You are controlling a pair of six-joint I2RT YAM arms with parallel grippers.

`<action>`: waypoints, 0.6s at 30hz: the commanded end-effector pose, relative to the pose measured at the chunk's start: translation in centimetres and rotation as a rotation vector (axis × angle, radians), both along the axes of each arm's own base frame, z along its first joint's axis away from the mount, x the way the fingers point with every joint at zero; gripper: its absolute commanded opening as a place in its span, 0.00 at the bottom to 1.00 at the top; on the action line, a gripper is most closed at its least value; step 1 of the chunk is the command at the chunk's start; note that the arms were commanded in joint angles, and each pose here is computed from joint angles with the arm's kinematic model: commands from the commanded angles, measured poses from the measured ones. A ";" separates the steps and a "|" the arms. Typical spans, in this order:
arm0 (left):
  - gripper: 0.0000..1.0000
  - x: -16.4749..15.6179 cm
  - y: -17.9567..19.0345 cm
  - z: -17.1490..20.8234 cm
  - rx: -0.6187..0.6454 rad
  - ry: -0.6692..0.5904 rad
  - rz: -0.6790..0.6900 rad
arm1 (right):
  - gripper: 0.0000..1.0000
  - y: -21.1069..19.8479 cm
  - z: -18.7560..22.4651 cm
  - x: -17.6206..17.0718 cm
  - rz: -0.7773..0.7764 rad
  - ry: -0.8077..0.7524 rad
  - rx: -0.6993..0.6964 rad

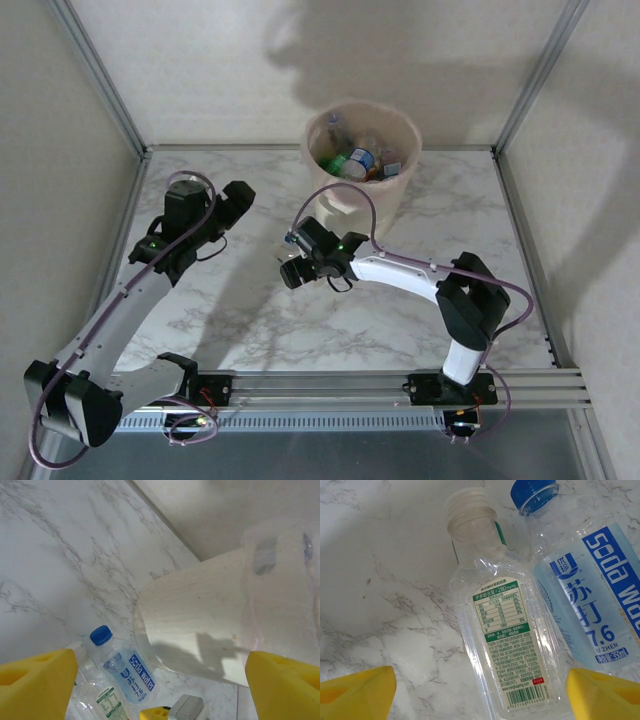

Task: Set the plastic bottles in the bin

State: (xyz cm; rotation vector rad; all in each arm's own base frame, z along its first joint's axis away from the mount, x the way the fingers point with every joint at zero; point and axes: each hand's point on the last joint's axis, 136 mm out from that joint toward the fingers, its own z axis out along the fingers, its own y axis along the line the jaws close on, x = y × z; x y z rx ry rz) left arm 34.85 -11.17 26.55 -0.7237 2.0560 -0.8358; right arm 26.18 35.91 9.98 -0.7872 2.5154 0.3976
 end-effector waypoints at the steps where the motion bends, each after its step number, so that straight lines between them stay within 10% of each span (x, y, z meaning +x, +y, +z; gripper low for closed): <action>1: 0.87 -0.3 0.6 -0.3 0.004 0.002 0.010 | 0.88 0.0 -1.7 0.2 0.009 -0.017 -0.051; 18: 0.86 -0.4 0.7 -1.1 0.001 0.014 0.006 | 0.82 0.4 -4.7 0.7 0.026 -0.015 -0.135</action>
